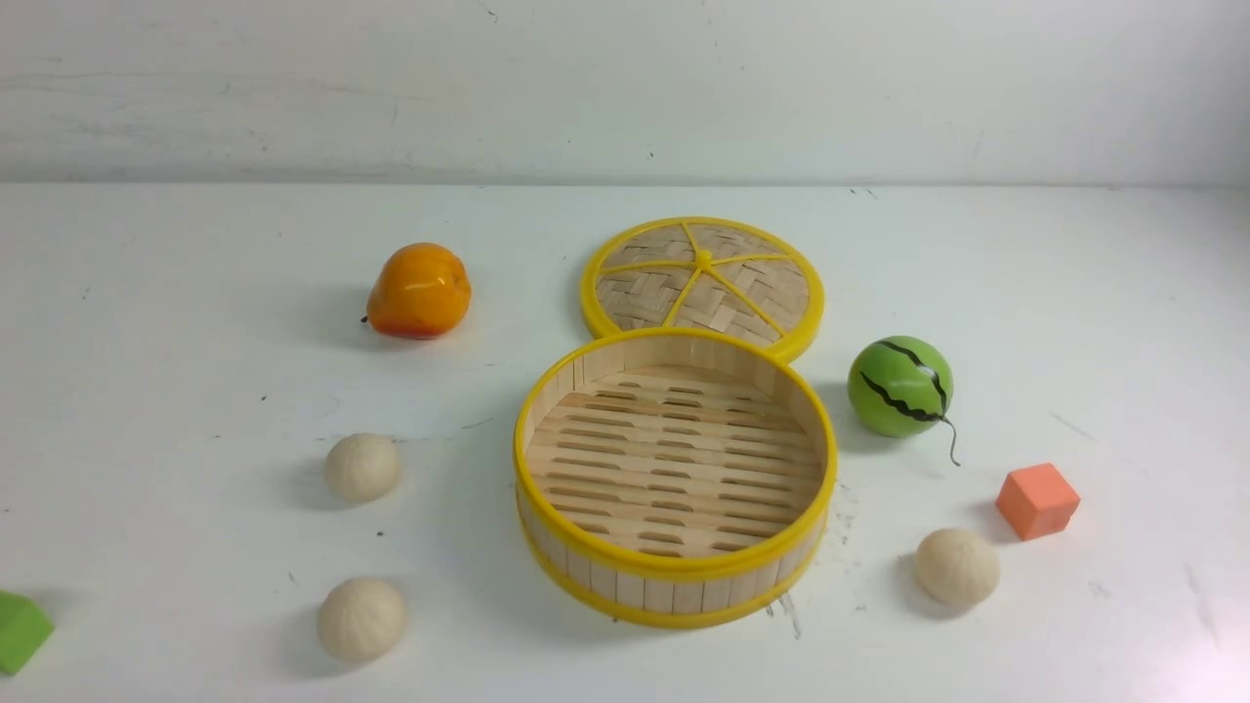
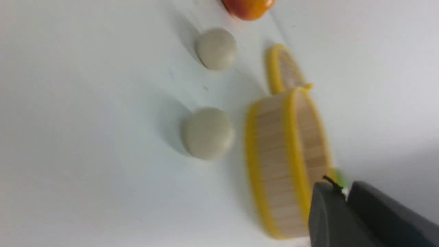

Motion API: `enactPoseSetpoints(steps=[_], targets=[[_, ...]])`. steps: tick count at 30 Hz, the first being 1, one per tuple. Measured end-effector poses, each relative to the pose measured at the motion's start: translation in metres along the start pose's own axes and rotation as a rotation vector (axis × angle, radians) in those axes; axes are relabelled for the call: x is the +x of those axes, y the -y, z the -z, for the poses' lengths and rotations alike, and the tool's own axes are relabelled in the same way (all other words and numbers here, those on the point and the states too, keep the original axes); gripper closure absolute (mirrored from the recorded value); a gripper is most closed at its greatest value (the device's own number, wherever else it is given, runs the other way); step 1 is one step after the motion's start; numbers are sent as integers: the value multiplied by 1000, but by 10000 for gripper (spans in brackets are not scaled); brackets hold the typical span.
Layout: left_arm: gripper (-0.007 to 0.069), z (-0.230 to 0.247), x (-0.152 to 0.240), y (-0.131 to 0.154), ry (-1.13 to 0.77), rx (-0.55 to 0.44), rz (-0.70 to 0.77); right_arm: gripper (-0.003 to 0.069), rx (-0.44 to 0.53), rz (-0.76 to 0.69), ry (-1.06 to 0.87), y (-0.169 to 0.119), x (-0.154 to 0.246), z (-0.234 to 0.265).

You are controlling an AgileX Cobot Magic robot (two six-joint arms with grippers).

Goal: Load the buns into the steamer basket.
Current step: Use the left arm to grab a steamed stuffed bun

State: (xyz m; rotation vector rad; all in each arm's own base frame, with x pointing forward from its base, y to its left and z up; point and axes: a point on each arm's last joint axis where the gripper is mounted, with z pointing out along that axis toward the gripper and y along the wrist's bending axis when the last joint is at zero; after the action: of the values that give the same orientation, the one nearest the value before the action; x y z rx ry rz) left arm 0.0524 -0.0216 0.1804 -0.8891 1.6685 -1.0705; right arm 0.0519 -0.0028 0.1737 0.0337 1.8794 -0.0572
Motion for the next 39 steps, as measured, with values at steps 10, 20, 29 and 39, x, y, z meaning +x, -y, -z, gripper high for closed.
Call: enactPoseSetpoints(steps=[10, 20, 29, 39], targets=[[545, 0, 1, 7, -21, 74, 237, 427, 0, 0, 0, 0, 0, 0], [585, 31, -13, 85, -43, 174, -474, 424, 0, 0, 0, 0, 0, 0], [639, 11, -56, 135, -372, -394, -906, 421, 0, 0, 0, 0, 0, 0], [639, -54, -82, 175, -590, -586, -1057, 421, 0, 0, 0, 0, 0, 0]])
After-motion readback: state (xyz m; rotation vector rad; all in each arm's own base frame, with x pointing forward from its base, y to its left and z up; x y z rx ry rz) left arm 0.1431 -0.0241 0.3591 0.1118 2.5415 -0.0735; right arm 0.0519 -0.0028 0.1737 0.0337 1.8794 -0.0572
